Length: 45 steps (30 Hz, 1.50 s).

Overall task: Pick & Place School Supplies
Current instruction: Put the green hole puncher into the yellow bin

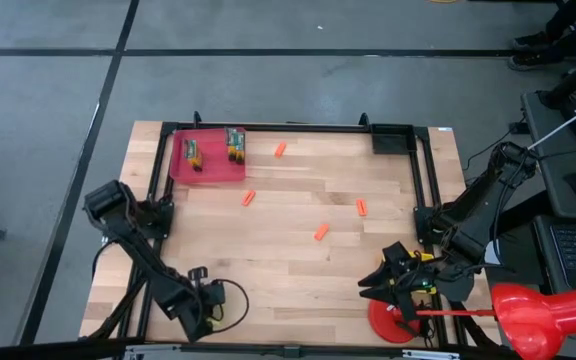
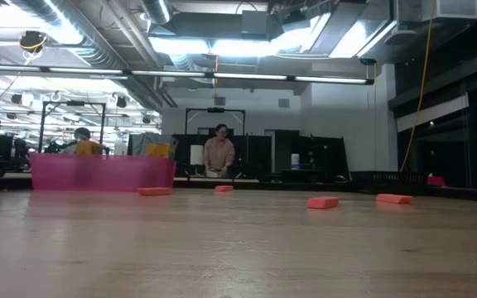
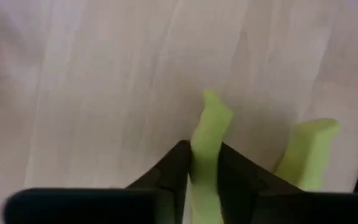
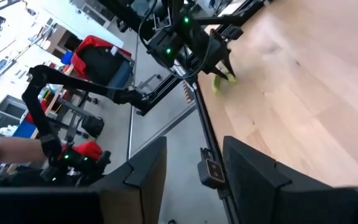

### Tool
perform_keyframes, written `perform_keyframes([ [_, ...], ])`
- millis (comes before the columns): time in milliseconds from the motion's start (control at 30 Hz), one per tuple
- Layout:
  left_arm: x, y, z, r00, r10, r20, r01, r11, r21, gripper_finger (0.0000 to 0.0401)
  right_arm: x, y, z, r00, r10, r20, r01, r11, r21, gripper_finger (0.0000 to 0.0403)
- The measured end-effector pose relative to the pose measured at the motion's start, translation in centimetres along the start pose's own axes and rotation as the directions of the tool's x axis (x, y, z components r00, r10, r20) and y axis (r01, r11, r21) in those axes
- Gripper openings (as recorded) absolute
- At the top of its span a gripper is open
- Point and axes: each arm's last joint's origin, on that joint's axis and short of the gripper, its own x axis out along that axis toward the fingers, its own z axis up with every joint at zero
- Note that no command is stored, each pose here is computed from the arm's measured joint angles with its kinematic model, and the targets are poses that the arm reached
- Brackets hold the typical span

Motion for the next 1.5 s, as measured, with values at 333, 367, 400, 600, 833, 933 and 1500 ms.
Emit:
perform_keyframes([
  [333,-4.1,4.2,9.3,0.848,0.072,0.526,0.066,0.969,-0.238,0.0037,1.0,-1.1,1.4,0.99,-0.101,0.102,0.108,0.992,-0.06,0.0162],
  [367,-5.1,4.9,10.7,0.785,0.067,0.616,0.124,0.957,-0.263,0.0037,1.2,-1.3,1.6,0.988,-0.107,0.109,0.115,0.991,-0.07,0.0162],
  [400,-6.1,5.9,12.2,0.712,0.075,0.698,0.18,0.942,-0.285,0.0037,1.4,-1.3,1.9,0.989,-0.105,0.106,0.114,0.99,-0.079,0.0162],
  [600,-9.5,11.0,17.5,0.201,-0.225,0.953,0.632,0.773,0.049,0.0037,2.0,-0.9,2.9,0.997,-0.011,0.073,0.024,0.983,-0.182,0.0162],
  [833,-7.2,12.3,19.4,0.146,-0.389,0.909,0.763,0.629,0.147,0.0037,2.4,0.0,4.9,0.98,0.108,0.166,-0.061,0.962,-0.265,0.0162],
  [933,-6.7,11.9,20.4,0.099,-0.377,0.921,0.796,0.585,0.154,0.0037,2.8,-0.2,5.6,0.978,0.123,0.168,-0.074,0.96,-0.272,0.0162],
  [1500,-5.2,9.3,26.5,0.054,-0.451,0.891,0.796,0.558,0.235,0.0037,3.5,-1.1,6.8,0.979,0.089,0.181,-0.031,0.953,-0.301,0.0162],
])
